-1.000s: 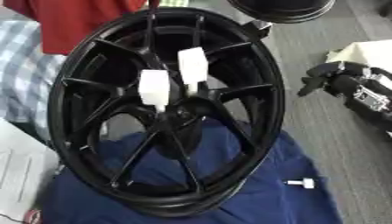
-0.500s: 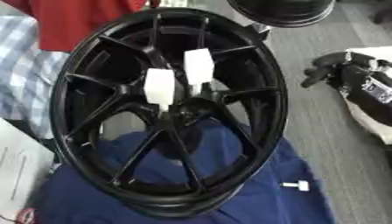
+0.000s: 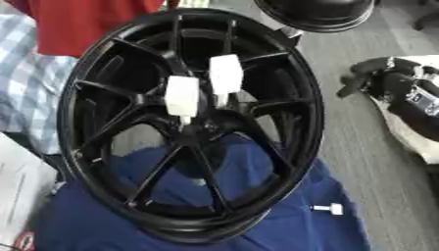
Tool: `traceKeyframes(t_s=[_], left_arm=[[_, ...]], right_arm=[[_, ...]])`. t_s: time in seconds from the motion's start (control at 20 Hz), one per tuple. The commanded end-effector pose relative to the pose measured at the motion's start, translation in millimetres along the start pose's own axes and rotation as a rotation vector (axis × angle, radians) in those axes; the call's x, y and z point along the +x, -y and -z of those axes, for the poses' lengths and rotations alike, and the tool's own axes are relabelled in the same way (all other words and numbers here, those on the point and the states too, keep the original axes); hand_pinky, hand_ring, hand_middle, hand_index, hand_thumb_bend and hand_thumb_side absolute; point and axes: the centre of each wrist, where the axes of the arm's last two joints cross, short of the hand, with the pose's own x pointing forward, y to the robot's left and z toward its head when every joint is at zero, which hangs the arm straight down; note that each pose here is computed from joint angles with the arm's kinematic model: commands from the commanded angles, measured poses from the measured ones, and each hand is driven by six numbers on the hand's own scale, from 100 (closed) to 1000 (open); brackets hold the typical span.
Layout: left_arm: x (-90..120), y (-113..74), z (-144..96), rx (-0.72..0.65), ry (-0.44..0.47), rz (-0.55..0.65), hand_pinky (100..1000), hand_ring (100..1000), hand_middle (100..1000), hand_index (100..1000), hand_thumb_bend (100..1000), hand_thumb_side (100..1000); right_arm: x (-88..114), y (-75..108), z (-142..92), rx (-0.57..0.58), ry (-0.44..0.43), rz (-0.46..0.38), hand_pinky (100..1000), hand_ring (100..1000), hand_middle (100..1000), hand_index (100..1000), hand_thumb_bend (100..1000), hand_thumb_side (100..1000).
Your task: Pull the pin out of the wheel hub.
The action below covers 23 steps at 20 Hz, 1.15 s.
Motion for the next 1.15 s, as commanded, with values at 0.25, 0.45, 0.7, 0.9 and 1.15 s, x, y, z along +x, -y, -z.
traceKeyframes(t_s=[0.25, 0.45, 0.7, 0.9, 1.15], left_arm=[[23, -19.7, -9, 0.233, 0.170, -0.091, 782, 716, 625, 760, 100, 431], [63, 8.0, -4, 0.505, 0.343, -0.355, 757, 703, 617, 759, 100, 499], [133, 78.9, -14, 0.639, 0.421, -0.515, 757, 706, 620, 762, 100, 514], [158, 119.3, -16, 0.635, 0.436, -0.582, 760, 722, 638, 777, 100, 521], [165, 145.9, -10, 0.550, 0.481, -0.613, 767, 733, 650, 790, 100, 501]], right_arm=[[10, 4.1, 1, 0.003, 0.019, -0.032, 1000, 724, 622, 810, 100, 619], [11, 5.5, 3, 0.001, 0.042, -0.032, 1000, 724, 622, 810, 100, 609], [17, 8.3, 11, 0.021, 0.094, -0.029, 1000, 724, 622, 809, 100, 595], [20, 10.2, 16, 0.039, 0.137, -0.029, 1000, 725, 623, 809, 100, 585], [22, 10.6, 18, 0.048, 0.160, -0.028, 1000, 725, 624, 809, 100, 579]])
